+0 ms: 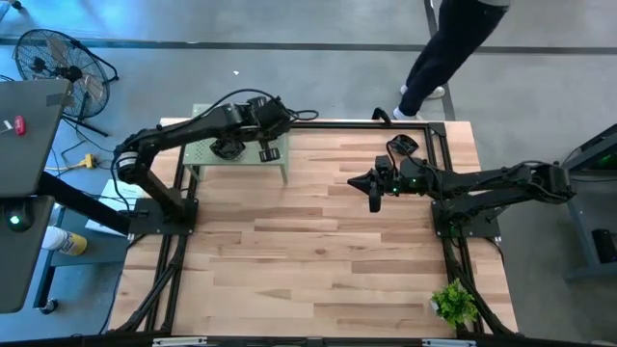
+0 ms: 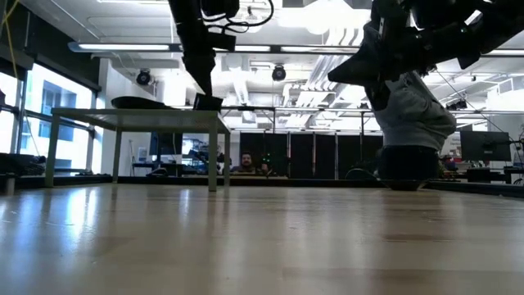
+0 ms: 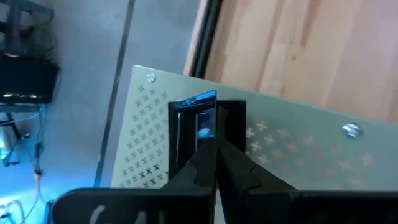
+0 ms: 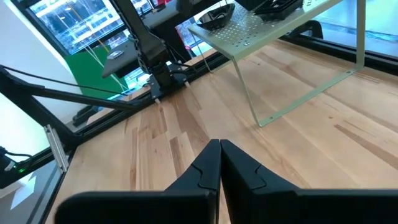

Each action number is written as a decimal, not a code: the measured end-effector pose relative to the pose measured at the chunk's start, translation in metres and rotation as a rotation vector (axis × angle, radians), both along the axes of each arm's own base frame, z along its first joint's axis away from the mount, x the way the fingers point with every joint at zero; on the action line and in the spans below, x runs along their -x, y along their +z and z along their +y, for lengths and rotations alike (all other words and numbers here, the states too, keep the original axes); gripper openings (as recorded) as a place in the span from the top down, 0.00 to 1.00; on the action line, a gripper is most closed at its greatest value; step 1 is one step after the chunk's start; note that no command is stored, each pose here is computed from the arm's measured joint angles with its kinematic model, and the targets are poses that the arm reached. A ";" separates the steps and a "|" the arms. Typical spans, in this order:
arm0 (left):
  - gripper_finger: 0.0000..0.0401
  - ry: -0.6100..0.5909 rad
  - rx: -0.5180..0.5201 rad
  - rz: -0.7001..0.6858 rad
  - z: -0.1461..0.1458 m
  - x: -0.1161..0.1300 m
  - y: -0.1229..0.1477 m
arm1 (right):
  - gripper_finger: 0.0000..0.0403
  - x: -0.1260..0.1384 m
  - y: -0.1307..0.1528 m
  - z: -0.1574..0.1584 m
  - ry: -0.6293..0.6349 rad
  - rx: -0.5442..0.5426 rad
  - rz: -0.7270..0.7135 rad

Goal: Pick & Place Mini shaped plates
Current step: Stack the black square plate on the black square plate on the shelf, then stack the black leaf-shaped plate on top of the stacked black leaf-shaped plate on the shelf

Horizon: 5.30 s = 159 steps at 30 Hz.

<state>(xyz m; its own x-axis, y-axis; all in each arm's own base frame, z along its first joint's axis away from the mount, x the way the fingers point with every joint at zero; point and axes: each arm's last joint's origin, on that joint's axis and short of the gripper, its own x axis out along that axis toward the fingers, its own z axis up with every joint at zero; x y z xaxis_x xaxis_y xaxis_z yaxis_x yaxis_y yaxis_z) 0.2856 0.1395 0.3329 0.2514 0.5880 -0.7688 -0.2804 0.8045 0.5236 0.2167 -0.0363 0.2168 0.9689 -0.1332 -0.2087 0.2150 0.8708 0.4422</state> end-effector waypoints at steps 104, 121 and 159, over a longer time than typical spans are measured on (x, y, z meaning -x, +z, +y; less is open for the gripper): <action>1.00 -0.086 0.355 -0.872 -0.078 0.079 -0.002 | 0.97 0.098 -0.089 -0.134 -1.484 -0.671 0.526; 1.00 -0.074 0.500 -0.879 -0.084 0.090 -0.029 | 0.99 0.065 -0.029 -0.061 -0.827 -0.460 0.460; 1.00 -0.101 0.572 -0.687 -0.137 0.101 -0.058 | 0.97 -0.233 -0.083 0.058 -0.038 -0.163 0.477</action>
